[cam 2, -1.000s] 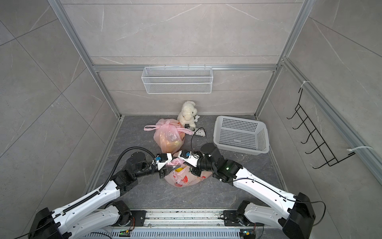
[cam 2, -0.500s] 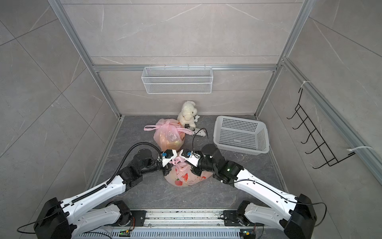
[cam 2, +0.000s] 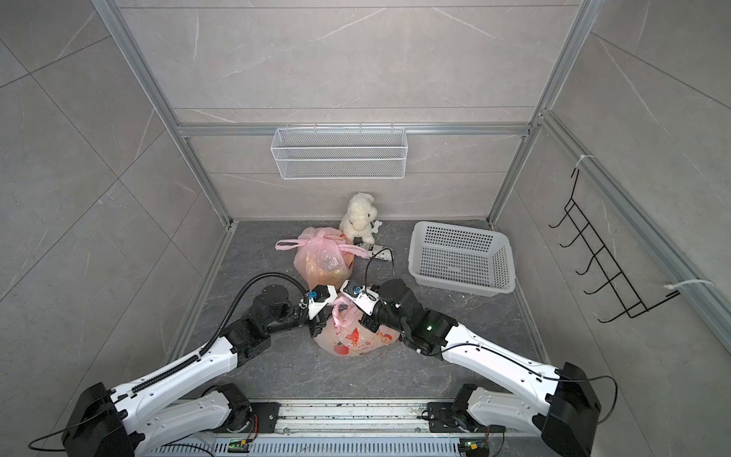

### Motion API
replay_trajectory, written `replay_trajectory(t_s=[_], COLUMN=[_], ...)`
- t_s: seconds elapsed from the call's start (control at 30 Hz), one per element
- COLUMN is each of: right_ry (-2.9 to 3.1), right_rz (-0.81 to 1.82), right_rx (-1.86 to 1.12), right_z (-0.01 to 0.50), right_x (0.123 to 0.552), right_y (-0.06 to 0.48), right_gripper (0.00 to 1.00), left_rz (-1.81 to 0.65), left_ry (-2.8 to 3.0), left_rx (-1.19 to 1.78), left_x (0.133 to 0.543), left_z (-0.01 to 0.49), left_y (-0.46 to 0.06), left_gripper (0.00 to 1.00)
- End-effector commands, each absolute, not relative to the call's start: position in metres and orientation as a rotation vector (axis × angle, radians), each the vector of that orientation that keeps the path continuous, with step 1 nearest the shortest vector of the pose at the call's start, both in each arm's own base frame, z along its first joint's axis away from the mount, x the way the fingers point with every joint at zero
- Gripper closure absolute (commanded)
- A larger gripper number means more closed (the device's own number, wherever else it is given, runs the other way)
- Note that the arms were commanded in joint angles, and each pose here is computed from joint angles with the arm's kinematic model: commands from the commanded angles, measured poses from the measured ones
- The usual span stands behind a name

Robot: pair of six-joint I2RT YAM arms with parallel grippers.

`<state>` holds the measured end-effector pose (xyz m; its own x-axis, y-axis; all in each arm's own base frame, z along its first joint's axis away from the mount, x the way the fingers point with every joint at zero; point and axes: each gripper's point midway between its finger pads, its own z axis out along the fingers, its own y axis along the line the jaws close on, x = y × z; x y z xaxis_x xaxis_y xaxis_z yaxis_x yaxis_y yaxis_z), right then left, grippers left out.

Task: Place the banana into a plastic bag & tie a knot
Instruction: Cross the plastic bag at the center of the board.

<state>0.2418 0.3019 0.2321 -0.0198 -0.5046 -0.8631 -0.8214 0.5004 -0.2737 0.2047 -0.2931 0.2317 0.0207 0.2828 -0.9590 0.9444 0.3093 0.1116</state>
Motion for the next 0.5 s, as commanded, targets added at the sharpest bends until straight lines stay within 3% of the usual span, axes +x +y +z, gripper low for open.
replay_trajectory(t_s=[0.0, 0.33, 0.47], right_ry=[1.677, 1.675, 1.674], right_rz=[0.328, 0.46, 0.531], right_rx=[-1.024, -0.888, -0.855], right_z=[0.246, 0.255, 0.252], right_x=[0.256, 0.257, 0.256], right_y=[0.301, 0.308, 0.315], right_gripper=[1.0, 1.0, 1.0], left_rz=[-0.788, -0.892, -0.956], left_ry=[1.45, 1.438, 1.429], left_rx=[1.144, 1.165, 1.153], left_x=[0.205, 0.195, 0.195], left_z=[0.256, 0.258, 0.264], left_y=[-0.293, -0.301, -0.309], left_gripper=[0.95, 1.0, 0.92])
